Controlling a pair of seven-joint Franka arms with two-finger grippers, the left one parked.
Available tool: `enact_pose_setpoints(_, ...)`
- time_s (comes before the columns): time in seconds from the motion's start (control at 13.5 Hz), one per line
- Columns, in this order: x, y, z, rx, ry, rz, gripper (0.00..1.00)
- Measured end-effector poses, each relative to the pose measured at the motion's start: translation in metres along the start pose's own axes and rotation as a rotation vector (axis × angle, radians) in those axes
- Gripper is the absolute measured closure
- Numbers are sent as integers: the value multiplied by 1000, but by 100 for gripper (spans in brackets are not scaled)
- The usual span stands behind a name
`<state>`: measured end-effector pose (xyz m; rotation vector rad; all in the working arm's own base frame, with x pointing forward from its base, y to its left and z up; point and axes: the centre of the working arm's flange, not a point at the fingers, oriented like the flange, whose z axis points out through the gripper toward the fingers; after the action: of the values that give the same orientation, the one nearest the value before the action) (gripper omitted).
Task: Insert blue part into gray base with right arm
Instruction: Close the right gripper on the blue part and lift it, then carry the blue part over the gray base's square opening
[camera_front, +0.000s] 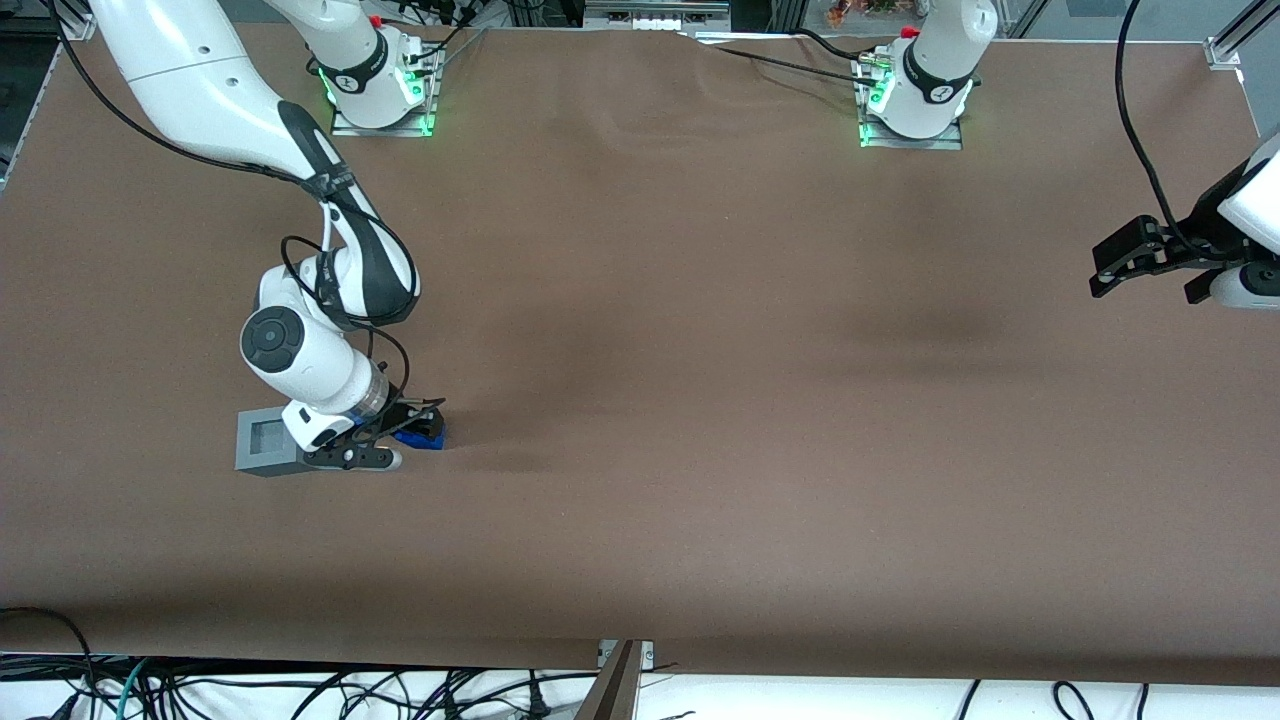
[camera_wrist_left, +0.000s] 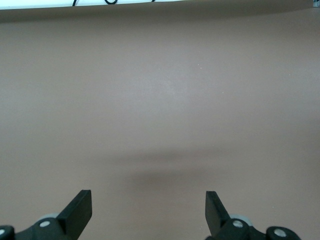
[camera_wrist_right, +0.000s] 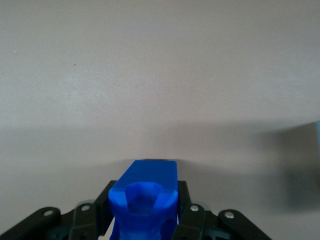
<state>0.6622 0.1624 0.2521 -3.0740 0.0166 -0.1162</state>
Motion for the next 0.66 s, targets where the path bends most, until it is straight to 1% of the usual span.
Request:
enact_pose_setpoints(0.15,5,14,-55,-31,-20,-105,49)
enact_pose_setpoints(0.22,7,32,-86,-43,-22,-161,49)
enact_pose_setpoints(0.37,11,83,-128,-60,-23,-265,49)
enact_pose_setpoints(0.44,12,110,-135,-64,-25,-300,49)
enact_pose_setpoints(0.52,14,133,-135,-61,-28,-313,49)
enact_pose_setpoints(0.66,14,157,-127,-24,-38,-311,49)
